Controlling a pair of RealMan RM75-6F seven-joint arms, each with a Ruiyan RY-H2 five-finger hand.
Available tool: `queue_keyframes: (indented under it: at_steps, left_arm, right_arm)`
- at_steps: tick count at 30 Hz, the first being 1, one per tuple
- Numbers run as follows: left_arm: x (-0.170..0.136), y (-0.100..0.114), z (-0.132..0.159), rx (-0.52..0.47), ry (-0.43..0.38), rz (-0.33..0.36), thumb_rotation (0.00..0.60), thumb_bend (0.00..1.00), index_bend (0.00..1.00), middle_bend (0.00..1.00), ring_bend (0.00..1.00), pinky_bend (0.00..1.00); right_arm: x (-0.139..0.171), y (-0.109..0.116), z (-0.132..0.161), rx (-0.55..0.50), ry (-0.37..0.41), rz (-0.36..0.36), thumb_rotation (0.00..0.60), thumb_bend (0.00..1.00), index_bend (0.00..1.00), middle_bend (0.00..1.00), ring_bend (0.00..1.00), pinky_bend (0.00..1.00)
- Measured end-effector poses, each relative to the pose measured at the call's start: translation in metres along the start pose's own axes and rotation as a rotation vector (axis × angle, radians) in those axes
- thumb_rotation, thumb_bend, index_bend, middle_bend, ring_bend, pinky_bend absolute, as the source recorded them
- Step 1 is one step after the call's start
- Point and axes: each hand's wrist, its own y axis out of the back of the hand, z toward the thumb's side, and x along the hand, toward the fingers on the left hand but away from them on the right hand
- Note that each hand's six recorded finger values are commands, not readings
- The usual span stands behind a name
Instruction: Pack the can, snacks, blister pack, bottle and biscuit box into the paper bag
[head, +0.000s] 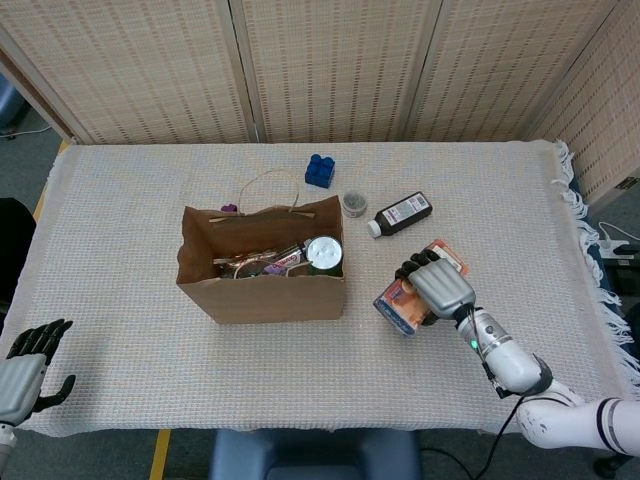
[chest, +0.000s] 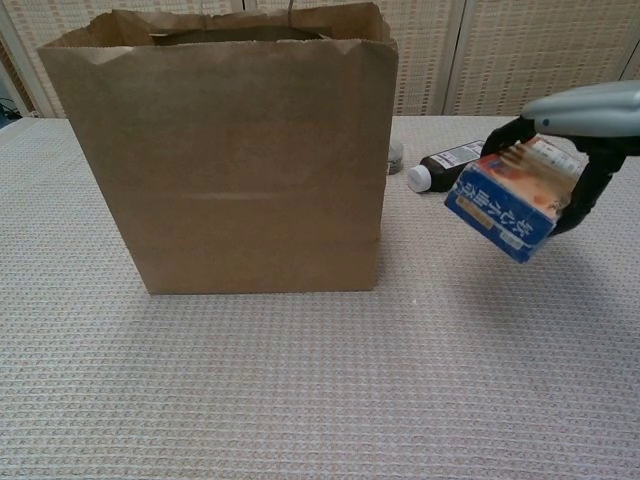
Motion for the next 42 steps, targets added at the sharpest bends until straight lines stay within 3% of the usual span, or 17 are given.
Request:
queue_keyframes:
  at_steps: [5,10,15,18,23,29,36,42]
  left_arm:
    - [0.001,-0.001,0.003,0.005,-0.006,0.0,0.6,0.41,0.04,0.0,0.0,0.02]
    - [0.003,-0.003,0.006,0.009,-0.013,-0.001,0.6,0.41,0.04,0.0,0.0,0.02]
    - [0.004,-0.004,0.008,0.008,-0.016,-0.006,0.6,0.41,0.04,0.0,0.0,0.02]
    - [0.005,-0.004,0.008,0.001,-0.016,-0.008,0.6,0.41,0.04,0.0,0.0,0.02]
    - [0.005,-0.004,0.008,-0.006,-0.016,-0.01,0.6,0.41,0.04,0.0,0.0,0.02]
    - [0.004,-0.003,0.006,-0.019,-0.013,-0.012,0.6,0.41,0.04,0.0,0.0,0.02]
    - [0.002,-0.002,0.001,-0.027,-0.003,-0.015,0.6,0.41,0.04,0.0,0.0,0.02]
    - [0.001,-0.001,-0.001,-0.028,0.001,-0.011,0.6,0.41,0.04,0.0,0.0,0.02]
  right_arm:
    - [0.011,0.05,-0.016,-0.179,-0.045,-0.213,0.6,0.29,0.63,0.64,0.67,0.77]
    - [0.022,0.114,-0.013,-0.324,-0.042,-0.498,0.6,0.29,0.63,0.64,0.67,0.77]
    - [0.032,0.17,0.01,-0.52,0.004,-0.757,0.6,0.29,0.63,0.64,0.67,0.77]
    - [0.032,0.194,0.036,-0.626,0.052,-0.842,0.6,0.29,0.63,0.64,0.67,0.77]
    - [0.023,0.208,0.084,-0.692,0.127,-0.863,0.6,0.29,0.63,0.64,0.67,0.77]
    - [0.006,0.206,0.139,-0.795,0.202,-0.843,0.6,0.29,0.63,0.64,0.67,0.77]
    - [-0.016,0.192,0.19,-1.0,0.214,-0.748,0.6,0.29,0.63,0.64,0.67,0.77]
    - [-0.025,0.18,0.217,-1.15,0.213,-0.663,0.6,0.29,0.63,0.64,0.67,0.77]
